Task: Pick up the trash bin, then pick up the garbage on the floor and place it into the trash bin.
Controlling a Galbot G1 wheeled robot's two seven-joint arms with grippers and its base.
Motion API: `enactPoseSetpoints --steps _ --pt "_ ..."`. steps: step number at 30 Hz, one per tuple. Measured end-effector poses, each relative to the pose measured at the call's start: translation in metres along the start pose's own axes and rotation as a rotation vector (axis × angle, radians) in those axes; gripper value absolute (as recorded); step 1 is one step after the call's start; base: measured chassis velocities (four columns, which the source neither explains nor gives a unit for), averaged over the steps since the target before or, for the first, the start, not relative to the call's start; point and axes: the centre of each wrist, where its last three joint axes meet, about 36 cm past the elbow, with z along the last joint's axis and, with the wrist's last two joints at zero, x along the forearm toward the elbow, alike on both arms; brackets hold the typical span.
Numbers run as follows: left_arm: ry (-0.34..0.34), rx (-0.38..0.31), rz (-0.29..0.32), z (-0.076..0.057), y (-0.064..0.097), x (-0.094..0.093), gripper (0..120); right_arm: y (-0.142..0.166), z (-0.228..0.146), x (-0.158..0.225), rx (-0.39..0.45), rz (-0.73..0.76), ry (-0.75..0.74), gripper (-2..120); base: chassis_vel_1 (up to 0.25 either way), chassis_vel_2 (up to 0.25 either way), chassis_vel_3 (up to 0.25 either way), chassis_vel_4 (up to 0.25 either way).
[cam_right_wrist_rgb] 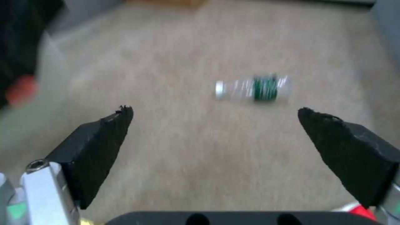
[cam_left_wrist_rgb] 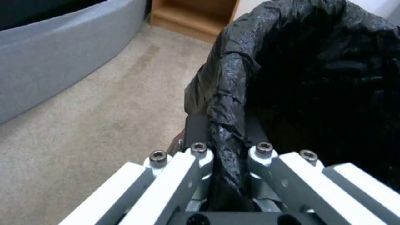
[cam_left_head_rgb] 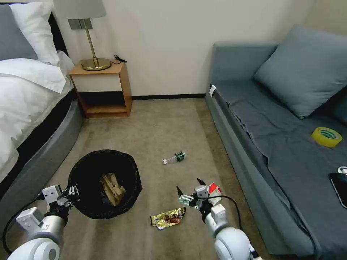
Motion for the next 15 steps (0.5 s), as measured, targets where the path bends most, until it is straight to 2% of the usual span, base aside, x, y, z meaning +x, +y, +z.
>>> enactPoseSetpoints --steps 1,2,3,7,9,12,15 --pt "-0.002 0.002 0.0 0.001 0.0 -0.003 5 -0.017 -0.004 -0.024 -0.017 -0.037 0.111 100 0.0 0.0 0.0 0.0" --pt "-0.003 0.002 0.0 0.001 0.001 -0.003 5 -0.022 -0.003 -0.03 -0.019 -0.048 0.151 100 0.0 0.0 0.0 0.0" --pt "-0.003 0.002 0.0 0.001 0.001 -0.003 5 -0.022 -0.003 -0.03 -0.019 -0.048 0.151 100 0.0 0.0 0.0 0.0" --pt "-0.007 0.003 -0.009 0.0 0.005 -0.005 5 -0.046 -0.004 -0.048 -0.019 -0.113 0.323 100 0.0 0.0 0.0 0.0" --pt "-0.007 0.003 -0.011 0.0 0.006 -0.005 5 -0.051 -0.005 -0.053 -0.021 -0.131 0.362 100 0.0 0.0 0.0 0.0" --pt "-0.006 0.006 -0.018 0.002 0.011 -0.005 5 -0.068 -0.006 -0.065 -0.052 -0.247 0.483 100 0.0 0.0 0.0 0.0" --pt "-0.004 0.009 -0.022 0.005 0.014 -0.006 5 -0.075 -0.004 -0.069 -0.055 -0.308 0.519 100 0.0 0.0 0.0 0.0"
